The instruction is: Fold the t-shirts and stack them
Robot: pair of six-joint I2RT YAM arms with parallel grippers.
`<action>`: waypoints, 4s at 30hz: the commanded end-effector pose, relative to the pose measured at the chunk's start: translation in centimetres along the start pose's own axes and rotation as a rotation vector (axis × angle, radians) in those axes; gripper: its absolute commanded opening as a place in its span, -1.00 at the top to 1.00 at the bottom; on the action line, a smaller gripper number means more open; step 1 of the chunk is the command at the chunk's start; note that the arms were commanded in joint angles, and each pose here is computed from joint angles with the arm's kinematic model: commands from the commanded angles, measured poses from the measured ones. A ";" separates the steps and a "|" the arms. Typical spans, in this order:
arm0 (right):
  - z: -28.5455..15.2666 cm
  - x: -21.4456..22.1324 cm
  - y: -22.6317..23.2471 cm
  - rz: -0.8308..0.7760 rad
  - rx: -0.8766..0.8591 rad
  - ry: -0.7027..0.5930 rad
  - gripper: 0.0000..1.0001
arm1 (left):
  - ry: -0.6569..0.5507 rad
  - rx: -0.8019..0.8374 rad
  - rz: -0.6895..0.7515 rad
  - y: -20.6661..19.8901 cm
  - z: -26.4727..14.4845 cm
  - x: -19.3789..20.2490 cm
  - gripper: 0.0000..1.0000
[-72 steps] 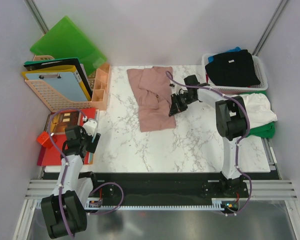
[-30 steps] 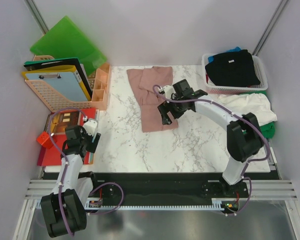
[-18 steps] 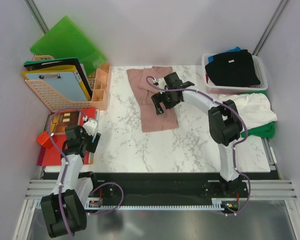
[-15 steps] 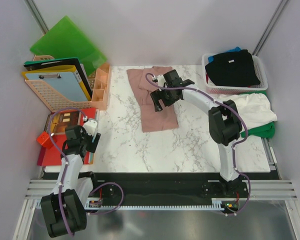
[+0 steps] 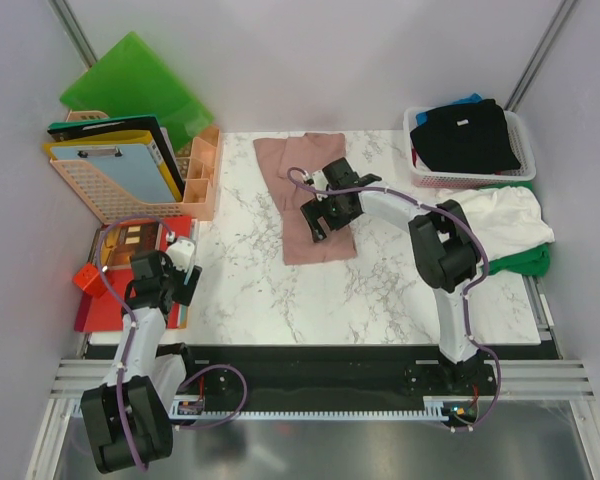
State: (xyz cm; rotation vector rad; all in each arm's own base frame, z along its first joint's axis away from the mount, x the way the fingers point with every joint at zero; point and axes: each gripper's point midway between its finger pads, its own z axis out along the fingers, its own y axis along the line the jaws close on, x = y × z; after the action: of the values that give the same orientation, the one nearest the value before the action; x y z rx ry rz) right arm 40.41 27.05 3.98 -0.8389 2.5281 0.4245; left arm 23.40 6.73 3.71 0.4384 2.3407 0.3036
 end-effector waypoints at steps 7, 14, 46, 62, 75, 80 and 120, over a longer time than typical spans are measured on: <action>2.3 5.1 1.8 -0.031 0.015 0.085 -0.96 | 0.064 0.016 -0.013 -0.7 0.0 1.8 -0.78; 1.5 8.4 4.8 -0.066 -0.022 0.137 -0.96 | 0.061 0.014 -0.011 -0.7 -0.1 1.8 -0.78; -18.4 9.0 14.2 -0.647 -0.403 0.066 -0.96 | 0.070 0.000 -0.012 -0.4 0.0 1.8 -0.78; -16.7 9.3 12.1 -0.891 0.299 -0.146 -0.96 | 0.073 0.000 -0.014 -0.4 0.0 1.9 -0.77; -15.5 10.3 13.8 -0.978 0.433 -0.333 -0.96 | 0.076 -0.007 -0.012 -0.3 0.0 2.0 -0.77; -13.6 12.9 16.2 -0.997 0.310 -0.286 -0.96 | 0.078 -0.008 -0.012 -0.3 0.0 2.0 -0.77; -4.8 16.5 13.0 -1.176 0.250 -0.086 -0.96 | 0.097 -0.012 -0.019 -0.3 0.2 2.4 -0.77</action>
State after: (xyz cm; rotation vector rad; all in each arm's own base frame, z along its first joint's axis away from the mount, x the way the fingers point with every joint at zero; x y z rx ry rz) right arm 19.17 29.12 4.24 -1.7542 1.5527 -0.1836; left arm 23.48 6.78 3.59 0.4375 2.3443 0.3042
